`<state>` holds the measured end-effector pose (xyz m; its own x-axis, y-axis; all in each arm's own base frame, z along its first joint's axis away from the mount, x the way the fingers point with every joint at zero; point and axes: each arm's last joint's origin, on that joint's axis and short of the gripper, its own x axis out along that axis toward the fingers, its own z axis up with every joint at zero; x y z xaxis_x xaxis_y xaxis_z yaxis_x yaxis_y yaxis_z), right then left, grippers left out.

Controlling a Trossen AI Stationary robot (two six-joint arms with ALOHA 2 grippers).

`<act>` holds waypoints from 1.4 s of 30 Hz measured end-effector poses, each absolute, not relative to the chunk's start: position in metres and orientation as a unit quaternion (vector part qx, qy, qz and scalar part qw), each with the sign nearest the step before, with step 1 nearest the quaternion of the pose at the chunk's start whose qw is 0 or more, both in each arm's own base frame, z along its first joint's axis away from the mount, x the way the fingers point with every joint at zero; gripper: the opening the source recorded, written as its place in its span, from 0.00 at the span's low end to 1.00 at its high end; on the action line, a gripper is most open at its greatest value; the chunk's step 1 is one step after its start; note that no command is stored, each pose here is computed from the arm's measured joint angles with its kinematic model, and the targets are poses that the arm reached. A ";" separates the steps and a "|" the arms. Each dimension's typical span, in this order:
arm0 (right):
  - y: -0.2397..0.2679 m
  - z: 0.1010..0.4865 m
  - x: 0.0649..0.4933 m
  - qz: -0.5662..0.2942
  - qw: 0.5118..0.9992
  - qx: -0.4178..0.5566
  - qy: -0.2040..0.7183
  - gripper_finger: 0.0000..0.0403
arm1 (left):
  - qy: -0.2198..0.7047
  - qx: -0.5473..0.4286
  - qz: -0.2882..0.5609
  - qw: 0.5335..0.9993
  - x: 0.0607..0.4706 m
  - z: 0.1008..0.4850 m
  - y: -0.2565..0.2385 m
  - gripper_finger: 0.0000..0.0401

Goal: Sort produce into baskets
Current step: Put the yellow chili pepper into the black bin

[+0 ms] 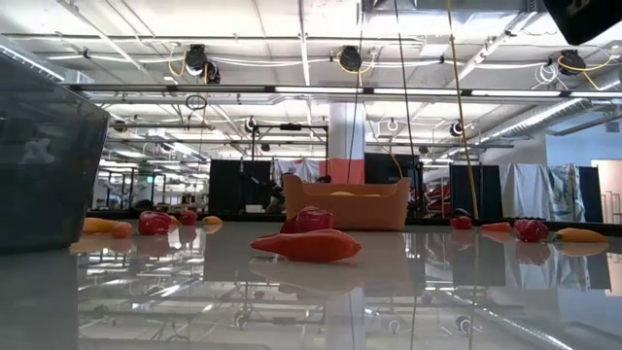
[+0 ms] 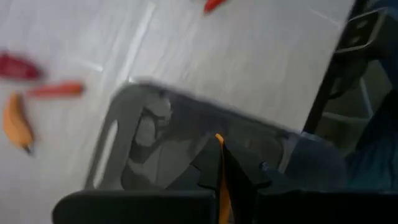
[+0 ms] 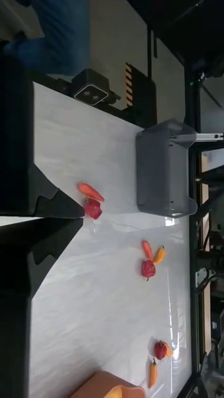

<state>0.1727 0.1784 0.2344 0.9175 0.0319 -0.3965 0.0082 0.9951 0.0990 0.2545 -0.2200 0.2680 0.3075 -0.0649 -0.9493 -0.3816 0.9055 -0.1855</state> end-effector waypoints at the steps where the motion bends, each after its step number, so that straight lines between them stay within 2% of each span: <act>1: 0.178 0.234 0.173 0.006 0.978 0.050 0.203 0.00 | 0.585 -0.202 0.110 0.778 0.252 0.265 -0.221 0.04; 7: 0.180 0.234 0.174 0.006 0.978 0.056 0.201 0.00 | 0.589 -0.252 0.167 0.750 0.241 0.245 -0.225 0.04; 16: 0.193 0.224 0.187 0.017 0.982 0.054 0.181 0.00 | 0.588 -0.267 0.180 0.742 0.239 0.234 -0.224 0.07; 28: 0.188 0.213 0.204 -0.006 0.983 0.006 0.183 0.00 | 0.601 -0.210 0.140 0.759 0.246 0.235 -0.215 0.39; 34: 0.178 0.213 0.212 -0.024 0.983 -0.006 0.184 0.00 | 0.567 -0.134 0.120 0.804 0.255 0.249 -0.197 0.42; 37: 0.174 0.213 0.216 -0.007 0.981 -0.009 0.193 0.00 | 0.543 -0.098 0.149 0.820 0.251 0.267 -0.173 0.40; 42: 0.169 0.212 0.222 0.017 0.978 0.003 0.208 0.00 | 0.487 -0.096 0.205 0.843 0.247 0.303 -0.119 0.38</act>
<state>0.2220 0.1689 0.2120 0.9129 0.0341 -0.4067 -0.0319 0.9994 0.0123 0.2470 -0.1189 0.3034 0.4411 0.2529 -0.8611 -0.4403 0.8971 0.0379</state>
